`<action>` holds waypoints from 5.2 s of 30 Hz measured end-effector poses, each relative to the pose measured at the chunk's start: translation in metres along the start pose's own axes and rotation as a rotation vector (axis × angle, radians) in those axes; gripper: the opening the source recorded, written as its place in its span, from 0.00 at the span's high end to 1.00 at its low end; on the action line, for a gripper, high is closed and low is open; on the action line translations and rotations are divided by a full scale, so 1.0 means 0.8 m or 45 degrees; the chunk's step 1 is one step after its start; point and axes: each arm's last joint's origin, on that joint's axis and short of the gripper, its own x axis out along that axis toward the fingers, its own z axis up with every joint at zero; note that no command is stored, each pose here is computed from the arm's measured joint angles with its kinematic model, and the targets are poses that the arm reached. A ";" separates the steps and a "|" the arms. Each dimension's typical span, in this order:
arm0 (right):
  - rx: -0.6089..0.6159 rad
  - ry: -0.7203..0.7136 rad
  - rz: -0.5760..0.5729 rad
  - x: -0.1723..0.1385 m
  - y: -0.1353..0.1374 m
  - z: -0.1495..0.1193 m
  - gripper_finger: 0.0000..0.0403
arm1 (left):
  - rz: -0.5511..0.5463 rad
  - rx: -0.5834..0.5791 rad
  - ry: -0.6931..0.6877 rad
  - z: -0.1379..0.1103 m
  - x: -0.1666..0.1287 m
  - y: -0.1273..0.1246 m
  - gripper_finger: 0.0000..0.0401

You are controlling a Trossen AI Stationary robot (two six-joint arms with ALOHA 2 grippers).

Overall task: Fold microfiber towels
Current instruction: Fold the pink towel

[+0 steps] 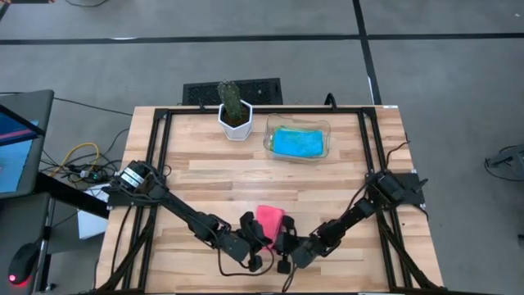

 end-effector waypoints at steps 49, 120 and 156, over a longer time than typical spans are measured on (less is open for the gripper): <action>-0.071 0.033 -0.334 -0.090 0.022 -0.007 0.82 | 0.038 0.060 0.020 -0.002 0.000 0.003 0.61; 0.026 -0.277 -0.117 -0.001 -0.017 -0.037 0.95 | 0.131 0.310 -0.159 -0.017 -0.031 0.027 1.00; 0.191 -0.170 0.071 -0.104 -0.068 0.014 0.94 | 0.237 0.511 -0.267 0.054 -0.017 0.082 1.00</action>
